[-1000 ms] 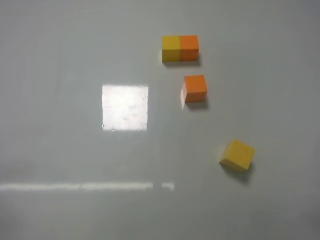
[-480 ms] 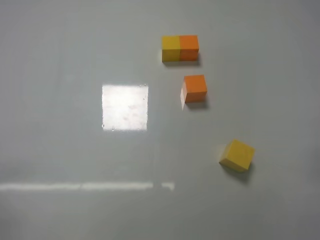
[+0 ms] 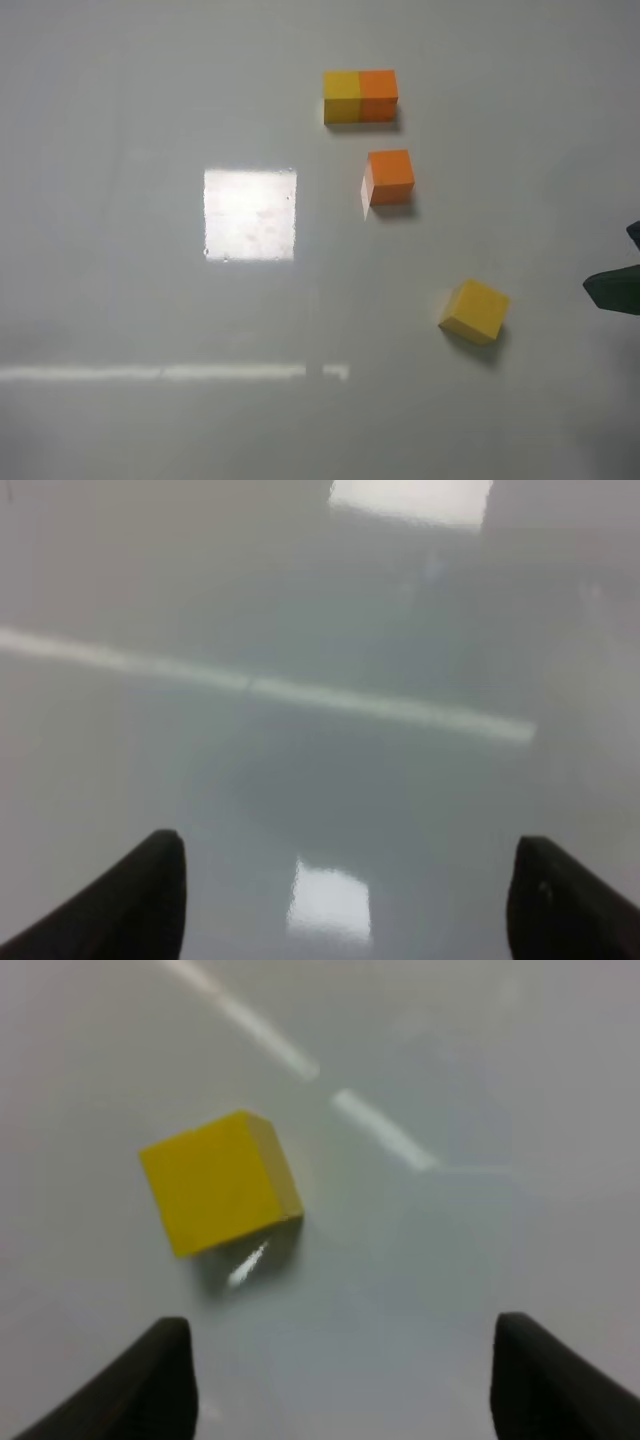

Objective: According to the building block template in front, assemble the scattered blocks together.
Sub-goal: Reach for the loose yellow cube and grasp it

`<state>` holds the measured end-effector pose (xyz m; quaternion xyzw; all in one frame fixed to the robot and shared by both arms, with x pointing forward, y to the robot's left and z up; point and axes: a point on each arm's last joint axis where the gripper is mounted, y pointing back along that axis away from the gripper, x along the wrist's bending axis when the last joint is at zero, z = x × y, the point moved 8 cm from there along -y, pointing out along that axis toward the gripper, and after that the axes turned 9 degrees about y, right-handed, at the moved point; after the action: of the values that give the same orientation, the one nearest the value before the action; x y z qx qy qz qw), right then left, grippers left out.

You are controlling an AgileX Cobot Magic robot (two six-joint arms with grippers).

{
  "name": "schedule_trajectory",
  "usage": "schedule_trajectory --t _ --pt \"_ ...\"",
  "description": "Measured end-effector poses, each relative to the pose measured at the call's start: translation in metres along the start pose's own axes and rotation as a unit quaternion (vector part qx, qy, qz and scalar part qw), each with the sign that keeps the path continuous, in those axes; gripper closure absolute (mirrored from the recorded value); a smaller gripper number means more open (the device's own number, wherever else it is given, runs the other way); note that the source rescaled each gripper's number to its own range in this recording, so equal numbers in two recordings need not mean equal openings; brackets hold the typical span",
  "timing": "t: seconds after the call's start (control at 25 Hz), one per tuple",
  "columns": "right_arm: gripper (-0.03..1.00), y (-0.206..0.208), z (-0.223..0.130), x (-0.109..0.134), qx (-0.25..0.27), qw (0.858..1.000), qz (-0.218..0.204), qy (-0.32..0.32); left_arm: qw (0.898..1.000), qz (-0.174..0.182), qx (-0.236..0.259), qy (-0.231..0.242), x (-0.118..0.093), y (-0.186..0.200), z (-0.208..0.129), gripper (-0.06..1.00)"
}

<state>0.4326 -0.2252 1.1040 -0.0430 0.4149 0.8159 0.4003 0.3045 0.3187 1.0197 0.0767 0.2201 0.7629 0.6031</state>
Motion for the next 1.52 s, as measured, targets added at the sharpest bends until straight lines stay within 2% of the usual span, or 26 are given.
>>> schedule_trajectory --t 0.16,0.4,0.64,0.92,1.16,1.52 --pt "0.17 -0.014 0.006 0.000 0.008 1.000 0.020 0.020 1.000 0.000 0.000 0.000 0.000 0.000 0.000 0.18" --pt "0.13 -0.015 0.028 0.009 0.004 0.995 0.024 0.101 1.000 0.000 0.001 0.000 0.000 0.000 0.000 0.18" --pt "0.12 -0.025 0.043 0.041 0.022 0.987 0.051 0.151 1.000 0.000 0.001 0.000 0.000 0.000 0.000 0.18" --pt "-0.03 -0.053 0.048 0.059 0.055 0.986 0.064 0.143 1.000 0.000 0.001 0.000 0.000 0.000 0.000 0.18" --pt "-0.03 -0.068 0.044 0.047 0.086 0.988 0.021 0.130 1.000 0.000 0.001 0.000 0.000 0.000 0.000 0.18" --pt "-0.03 -0.080 0.042 0.051 0.082 0.987 0.021 0.135 1.000 0.000 0.001 0.000 0.000 0.000 0.000 0.18"
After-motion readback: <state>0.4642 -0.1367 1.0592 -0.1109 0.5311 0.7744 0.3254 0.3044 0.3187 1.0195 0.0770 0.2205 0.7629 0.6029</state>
